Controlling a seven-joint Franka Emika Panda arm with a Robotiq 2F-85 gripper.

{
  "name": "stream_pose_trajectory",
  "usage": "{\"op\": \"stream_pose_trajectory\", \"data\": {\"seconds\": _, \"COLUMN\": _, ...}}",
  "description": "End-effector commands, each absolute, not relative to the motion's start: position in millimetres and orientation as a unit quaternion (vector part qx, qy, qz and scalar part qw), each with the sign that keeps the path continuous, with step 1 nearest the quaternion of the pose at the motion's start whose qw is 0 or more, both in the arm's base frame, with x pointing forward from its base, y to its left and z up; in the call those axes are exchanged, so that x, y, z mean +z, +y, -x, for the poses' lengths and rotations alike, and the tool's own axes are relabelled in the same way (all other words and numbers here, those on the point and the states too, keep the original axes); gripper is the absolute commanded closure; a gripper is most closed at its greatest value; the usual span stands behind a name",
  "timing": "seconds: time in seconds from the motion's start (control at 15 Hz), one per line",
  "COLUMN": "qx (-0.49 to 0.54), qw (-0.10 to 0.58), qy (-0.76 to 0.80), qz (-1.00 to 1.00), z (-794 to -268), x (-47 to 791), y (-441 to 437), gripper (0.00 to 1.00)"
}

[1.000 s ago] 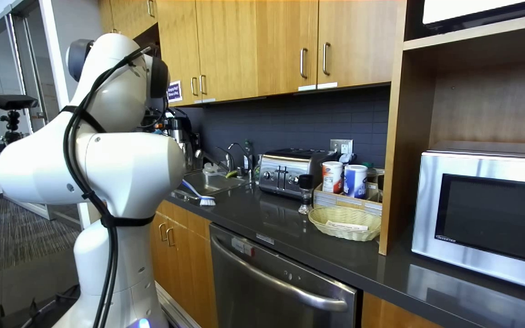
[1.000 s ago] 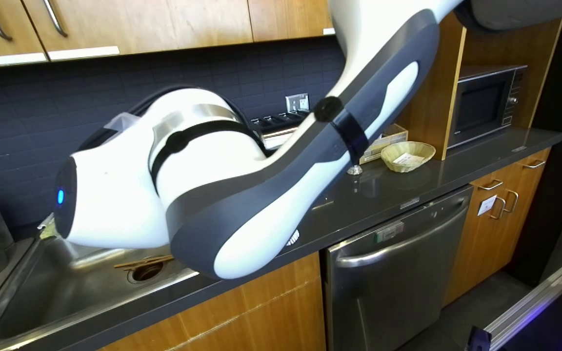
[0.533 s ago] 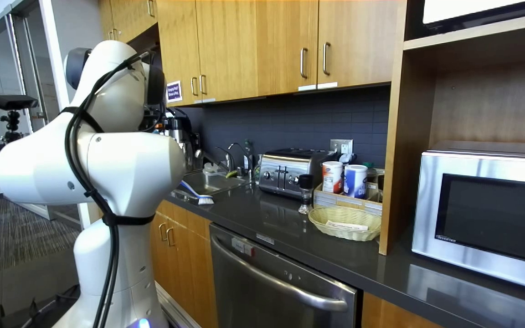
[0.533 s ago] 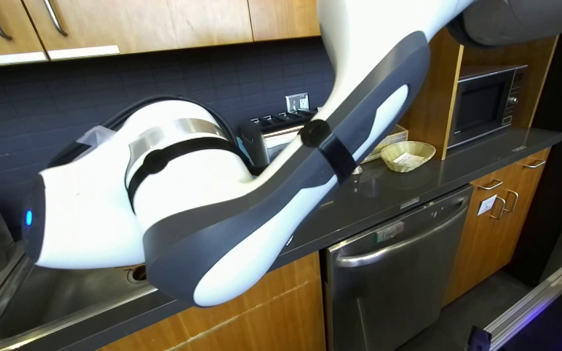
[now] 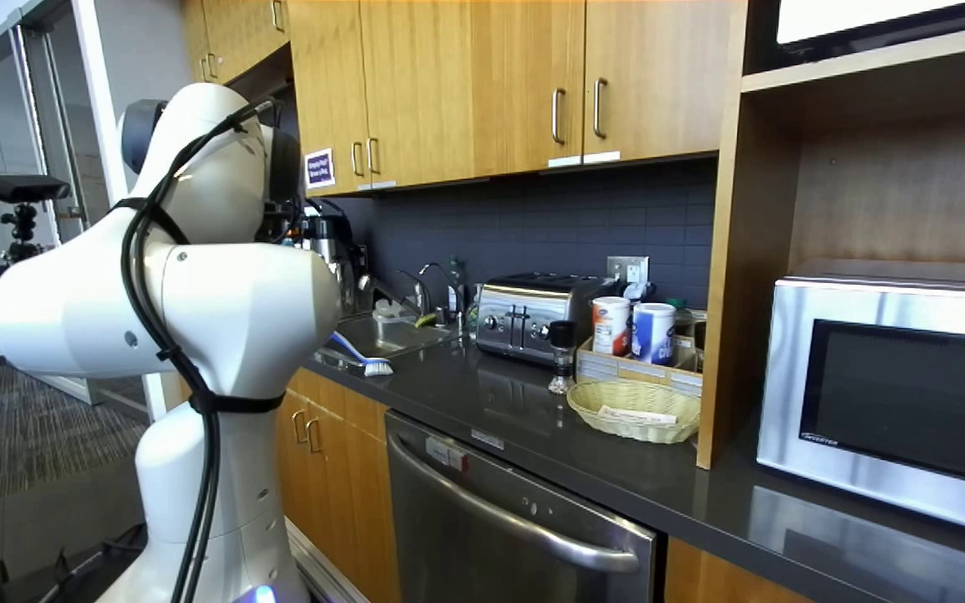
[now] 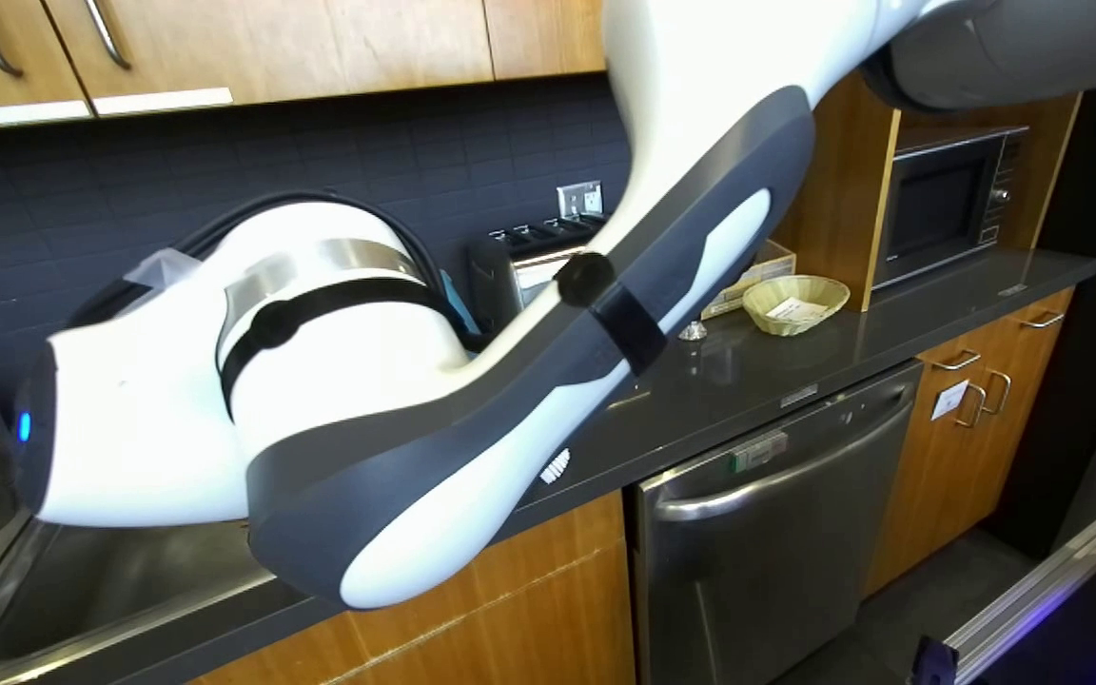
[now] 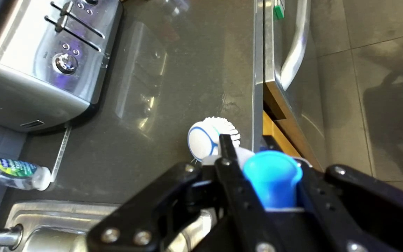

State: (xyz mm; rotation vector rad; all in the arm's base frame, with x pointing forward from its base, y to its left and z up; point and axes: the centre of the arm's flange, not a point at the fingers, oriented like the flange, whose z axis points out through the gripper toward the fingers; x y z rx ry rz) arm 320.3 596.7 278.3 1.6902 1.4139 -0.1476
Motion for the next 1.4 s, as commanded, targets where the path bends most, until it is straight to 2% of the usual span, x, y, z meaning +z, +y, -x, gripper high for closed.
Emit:
{"op": "stream_pose_trajectory", "data": {"seconds": 0.0, "qx": -0.057, "qw": 0.441, "qy": 0.589, "qz": -0.675, "z": -329.0, "x": 269.9, "y": 617.1, "gripper": 0.94}}
{"op": "stream_pose_trajectory", "data": {"seconds": 0.6, "qx": -0.027, "qw": 0.411, "qy": 0.546, "qz": -0.730, "z": -361.6, "x": 315.7, "y": 592.4, "gripper": 0.94}}
{"op": "stream_pose_trajectory", "data": {"seconds": 1.33, "qx": -0.033, "qw": 0.359, "qy": 0.517, "qz": -0.776, "z": -384.9, "x": 326.1, "y": 573.4, "gripper": 0.94}}
